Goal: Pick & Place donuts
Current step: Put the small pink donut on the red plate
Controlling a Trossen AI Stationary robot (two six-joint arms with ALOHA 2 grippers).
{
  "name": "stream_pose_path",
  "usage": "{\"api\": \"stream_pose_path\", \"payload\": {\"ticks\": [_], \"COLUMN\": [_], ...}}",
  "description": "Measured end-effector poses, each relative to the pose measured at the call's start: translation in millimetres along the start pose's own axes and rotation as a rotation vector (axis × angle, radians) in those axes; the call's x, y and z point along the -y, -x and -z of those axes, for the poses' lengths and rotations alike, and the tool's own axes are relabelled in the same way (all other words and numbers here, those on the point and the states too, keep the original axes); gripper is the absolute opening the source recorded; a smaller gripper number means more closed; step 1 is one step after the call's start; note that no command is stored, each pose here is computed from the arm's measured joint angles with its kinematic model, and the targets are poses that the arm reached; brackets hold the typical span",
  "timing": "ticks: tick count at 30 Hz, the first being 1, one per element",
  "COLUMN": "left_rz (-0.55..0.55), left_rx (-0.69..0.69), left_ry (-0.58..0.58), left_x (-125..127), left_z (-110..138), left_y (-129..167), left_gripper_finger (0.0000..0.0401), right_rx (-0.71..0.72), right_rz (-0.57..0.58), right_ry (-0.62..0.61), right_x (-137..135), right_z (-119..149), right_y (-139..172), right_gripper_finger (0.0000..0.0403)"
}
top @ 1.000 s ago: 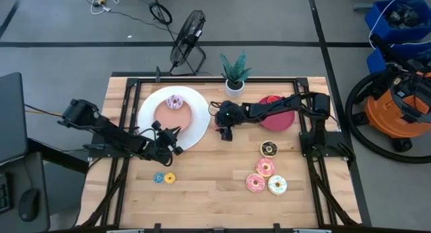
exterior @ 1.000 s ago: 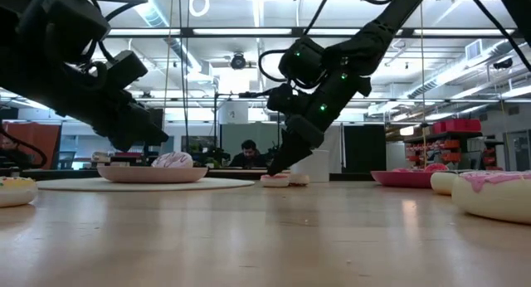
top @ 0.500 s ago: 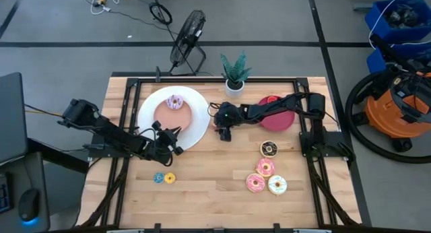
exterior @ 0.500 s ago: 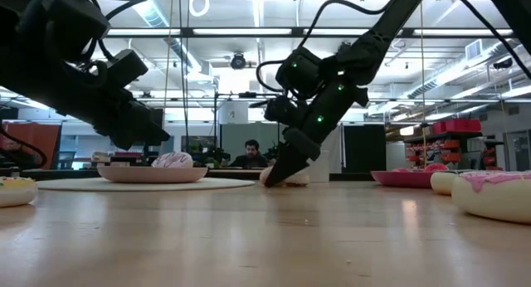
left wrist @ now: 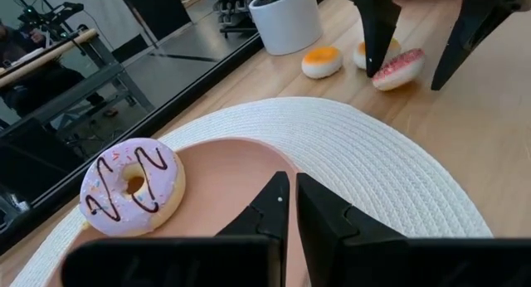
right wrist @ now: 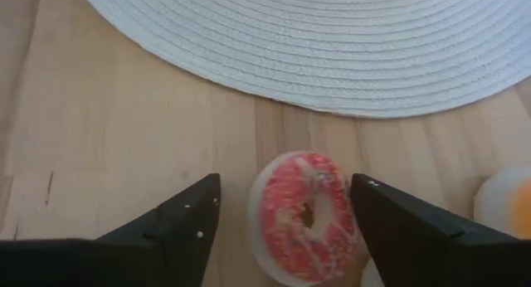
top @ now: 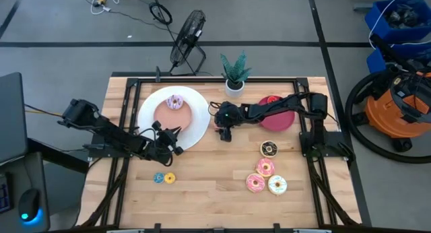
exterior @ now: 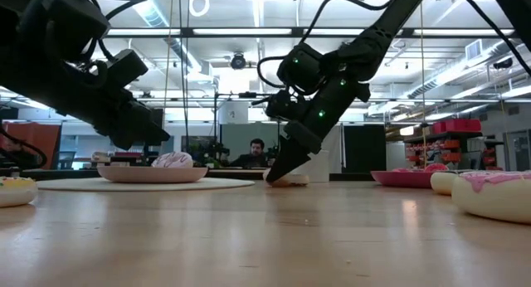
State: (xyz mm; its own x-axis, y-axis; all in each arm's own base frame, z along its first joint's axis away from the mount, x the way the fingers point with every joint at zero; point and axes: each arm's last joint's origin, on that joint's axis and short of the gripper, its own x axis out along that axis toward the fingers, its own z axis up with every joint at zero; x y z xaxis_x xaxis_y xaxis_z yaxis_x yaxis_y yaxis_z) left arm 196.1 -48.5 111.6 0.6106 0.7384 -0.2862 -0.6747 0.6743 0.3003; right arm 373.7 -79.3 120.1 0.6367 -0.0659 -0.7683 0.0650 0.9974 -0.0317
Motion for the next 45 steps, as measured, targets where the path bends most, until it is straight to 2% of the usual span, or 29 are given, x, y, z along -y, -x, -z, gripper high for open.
{"api": "stream_pose_path", "payload": {"ticks": [6,13,16,22,30,35,45], "left_rz": [0.000,0.000,0.000,0.000,0.000,0.000,0.001], "left_rx": [0.000,0.000,0.000,0.000,0.000,0.000,0.002], "left_ry": [0.000,0.002,0.002,0.002,0.001,0.001,0.008], "left_x": [0.0,0.0,0.0,0.0,0.0,0.0,0.2], "left_z": [0.0,0.0,0.0,0.0,0.0,0.0,-0.4], "left_y": [0.0,0.0,0.0,0.0,0.0,0.0,0.0], "left_gripper_finger": [0.0030,0.0030,0.0030,0.0030,0.0030,0.0030,0.0030], "right_rx": [-0.007,0.021,0.024,0.036,-0.052,-0.045,-0.047], "right_rz": [0.005,-0.038,-0.019,0.067,0.056,0.014,0.012], "right_ry": [-0.003,0.087,0.100,0.096,0.055,0.052,0.055], "right_x": [0.0,-12.9,-16.3,-13.4,-7.4,-8.9,-10.2], "right_z": [1.2,-2.6,-4.5,-9.3,0.1,-0.1,-0.1], "right_y": [-1.0,-1.7,0.5,7.6,7.7,7.6,7.5], "right_gripper_finger": [0.0325,0.0327,0.0327,0.0327,0.0327,0.0304,0.0235]}}
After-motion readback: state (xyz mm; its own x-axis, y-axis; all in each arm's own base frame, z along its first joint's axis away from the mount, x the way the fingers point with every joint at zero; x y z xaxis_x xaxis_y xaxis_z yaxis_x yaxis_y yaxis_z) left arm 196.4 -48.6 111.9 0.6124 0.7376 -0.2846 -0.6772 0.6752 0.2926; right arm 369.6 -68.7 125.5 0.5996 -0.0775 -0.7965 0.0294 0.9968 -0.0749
